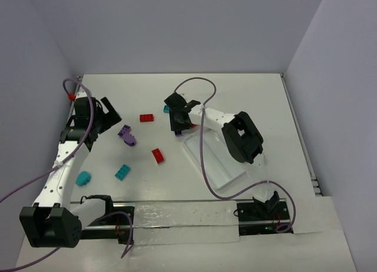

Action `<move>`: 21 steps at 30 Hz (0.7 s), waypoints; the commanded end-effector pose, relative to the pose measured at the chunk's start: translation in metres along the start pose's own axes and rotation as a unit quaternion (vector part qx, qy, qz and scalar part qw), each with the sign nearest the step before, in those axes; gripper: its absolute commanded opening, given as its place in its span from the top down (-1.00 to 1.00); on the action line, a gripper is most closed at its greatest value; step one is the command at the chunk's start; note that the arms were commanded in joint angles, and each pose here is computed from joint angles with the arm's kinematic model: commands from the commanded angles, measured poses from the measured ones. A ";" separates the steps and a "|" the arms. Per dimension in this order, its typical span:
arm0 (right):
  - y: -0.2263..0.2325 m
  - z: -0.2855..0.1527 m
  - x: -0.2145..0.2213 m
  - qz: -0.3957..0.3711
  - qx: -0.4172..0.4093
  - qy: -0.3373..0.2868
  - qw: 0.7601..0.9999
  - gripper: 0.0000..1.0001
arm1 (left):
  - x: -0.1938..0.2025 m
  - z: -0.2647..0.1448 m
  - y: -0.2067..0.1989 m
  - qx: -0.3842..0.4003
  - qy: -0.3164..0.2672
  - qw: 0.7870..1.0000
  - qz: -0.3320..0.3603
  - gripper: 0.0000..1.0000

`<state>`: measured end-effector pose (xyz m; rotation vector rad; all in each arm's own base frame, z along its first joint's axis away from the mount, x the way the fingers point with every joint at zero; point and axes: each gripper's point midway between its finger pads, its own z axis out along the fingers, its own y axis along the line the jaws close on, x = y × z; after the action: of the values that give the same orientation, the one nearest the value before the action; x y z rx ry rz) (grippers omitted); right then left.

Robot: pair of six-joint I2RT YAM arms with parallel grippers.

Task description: Sort the legos into containers by color

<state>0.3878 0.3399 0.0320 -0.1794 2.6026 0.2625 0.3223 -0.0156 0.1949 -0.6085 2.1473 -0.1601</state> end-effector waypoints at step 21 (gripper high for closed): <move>-0.223 -0.129 -0.013 0.199 0.116 -0.165 0.959 0.48 | 0.006 0.001 -0.018 0.048 0.008 0.999 -0.008 -0.99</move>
<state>0.3715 0.1028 0.1221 0.3997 2.3148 0.1269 0.3189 -0.0283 0.1800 -0.5885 2.1901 -0.2287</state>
